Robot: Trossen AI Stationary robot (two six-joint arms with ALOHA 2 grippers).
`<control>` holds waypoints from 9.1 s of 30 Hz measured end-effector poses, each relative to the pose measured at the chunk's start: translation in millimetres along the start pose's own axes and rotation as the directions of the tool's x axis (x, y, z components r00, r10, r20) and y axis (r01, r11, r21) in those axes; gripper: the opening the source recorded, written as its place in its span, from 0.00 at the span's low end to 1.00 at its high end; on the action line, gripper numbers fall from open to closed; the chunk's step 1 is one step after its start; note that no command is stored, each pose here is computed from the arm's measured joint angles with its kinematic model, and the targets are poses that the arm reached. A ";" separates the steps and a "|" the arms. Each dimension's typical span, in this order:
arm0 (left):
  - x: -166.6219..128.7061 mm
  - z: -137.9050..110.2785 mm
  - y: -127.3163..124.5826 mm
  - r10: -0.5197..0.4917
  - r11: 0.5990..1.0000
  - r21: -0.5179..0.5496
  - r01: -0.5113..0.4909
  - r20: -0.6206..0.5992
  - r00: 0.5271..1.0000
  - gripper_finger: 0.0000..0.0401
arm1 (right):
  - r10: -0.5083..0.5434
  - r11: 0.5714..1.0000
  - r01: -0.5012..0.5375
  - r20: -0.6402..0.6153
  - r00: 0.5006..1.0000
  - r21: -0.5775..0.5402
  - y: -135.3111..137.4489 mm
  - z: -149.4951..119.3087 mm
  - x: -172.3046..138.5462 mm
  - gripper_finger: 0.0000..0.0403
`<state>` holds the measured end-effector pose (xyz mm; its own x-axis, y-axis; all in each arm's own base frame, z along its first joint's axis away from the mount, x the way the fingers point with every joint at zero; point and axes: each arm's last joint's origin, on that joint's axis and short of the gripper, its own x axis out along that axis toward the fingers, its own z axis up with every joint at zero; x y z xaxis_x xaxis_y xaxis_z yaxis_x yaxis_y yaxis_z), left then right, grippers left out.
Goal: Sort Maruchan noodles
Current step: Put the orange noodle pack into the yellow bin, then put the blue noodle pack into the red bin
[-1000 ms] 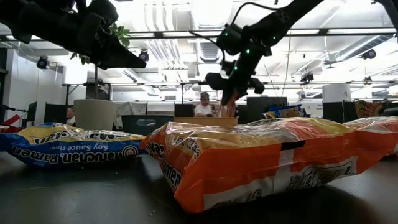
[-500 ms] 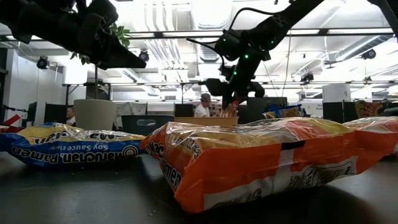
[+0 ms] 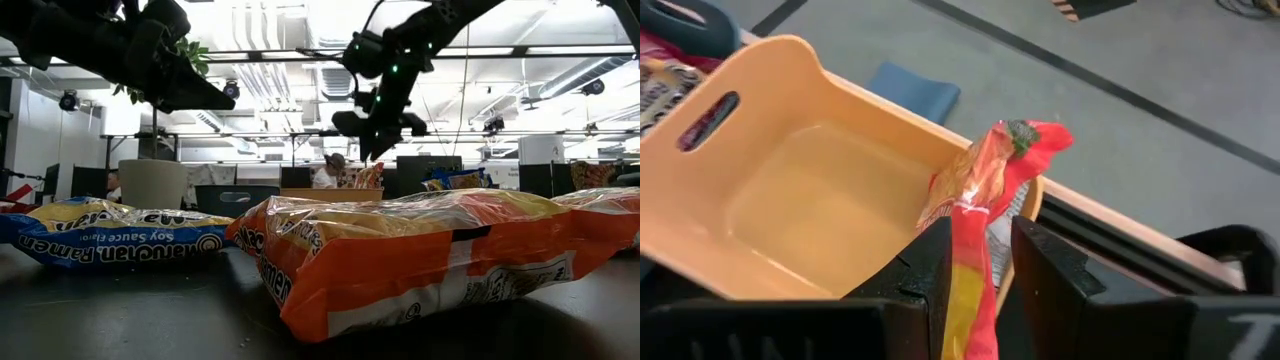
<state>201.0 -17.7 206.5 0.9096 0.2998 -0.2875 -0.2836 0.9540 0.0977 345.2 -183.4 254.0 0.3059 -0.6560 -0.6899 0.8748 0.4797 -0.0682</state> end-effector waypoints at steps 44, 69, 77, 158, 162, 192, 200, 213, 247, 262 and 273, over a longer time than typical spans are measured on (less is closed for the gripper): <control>32.1 14.6 -71.9 -0.485 0.859 -0.455 0.234 -0.581 0.654 0.03 | 0.558 0.777 -0.300 0.386 0.735 -0.553 -11.8 -115.4 -110.5 0.19; 49.5 -18.6 -81.2 -0.333 0.938 -0.326 0.115 -0.763 0.555 0.58 | 0.554 0.779 -0.298 0.381 0.740 -0.552 -12.2 -116.0 -108.6 0.19; 51.6 -31.2 -80.2 -0.305 0.946 -0.310 0.090 -0.767 0.564 0.58 | 0.553 0.778 -0.295 0.381 0.741 -0.555 -12.3 -116.0 -108.5 0.19; 65.4 -60.2 -33.1 -0.133 0.986 0.010 0.166 -0.556 0.821 0.20 | 0.767 0.637 -0.735 -0.098 0.634 0.232 86.1 -137.9 -11.0 0.67; 63.4 -66.7 -31.8 -0.133 0.989 -0.014 0.148 -0.534 0.835 0.18 | 0.781 0.622 -0.740 -0.133 0.610 0.255 96.7 -139.7 -0.5 0.72; 59.0 -80.8 -28.4 -0.118 0.992 -0.092 0.086 -0.445 0.888 0.17 | 0.820 0.558 -0.830 -0.172 0.546 0.022 153.0 -145.6 17.8 0.39; 61.1 -75.4 -30.6 -0.135 0.990 -0.102 0.101 -0.430 0.893 0.17 | 0.822 0.553 -0.833 -0.168 0.545 0.005 152.5 -144.0 16.3 0.21; 40.9 -30.1 -28.8 -0.305 0.952 -0.127 0.280 -0.260 0.916 0.17 | 0.800 0.550 -0.827 -0.208 0.562 -0.119 134.0 -122.8 -17.5 0.16; -2.7 18.5 -10.4 -0.322 0.947 -0.003 0.322 0.005 0.947 0.17 | -0.108 0.583 -0.159 -0.270 0.957 -0.797 -42.8 -45.3 -136.8 0.15; -1.6 17.2 -10.9 -0.322 0.947 -0.008 0.322 -0.006 0.947 0.17 | -0.282 0.515 -0.309 -0.499 0.820 -0.800 -61.5 -56.9 -55.0 0.15; 3.9 11.8 -13.3 -0.320 0.948 -0.005 0.320 -0.042 0.947 0.17 | -0.369 0.489 -0.371 -0.573 0.732 -0.790 -57.9 -66.6 -31.4 0.15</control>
<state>211.9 -29.3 215.3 0.9390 -0.0207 -0.3432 0.0206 0.9998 -0.0040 259.9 -151.8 231.6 -0.3136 -0.3236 -0.8927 0.0172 0.9380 -0.3461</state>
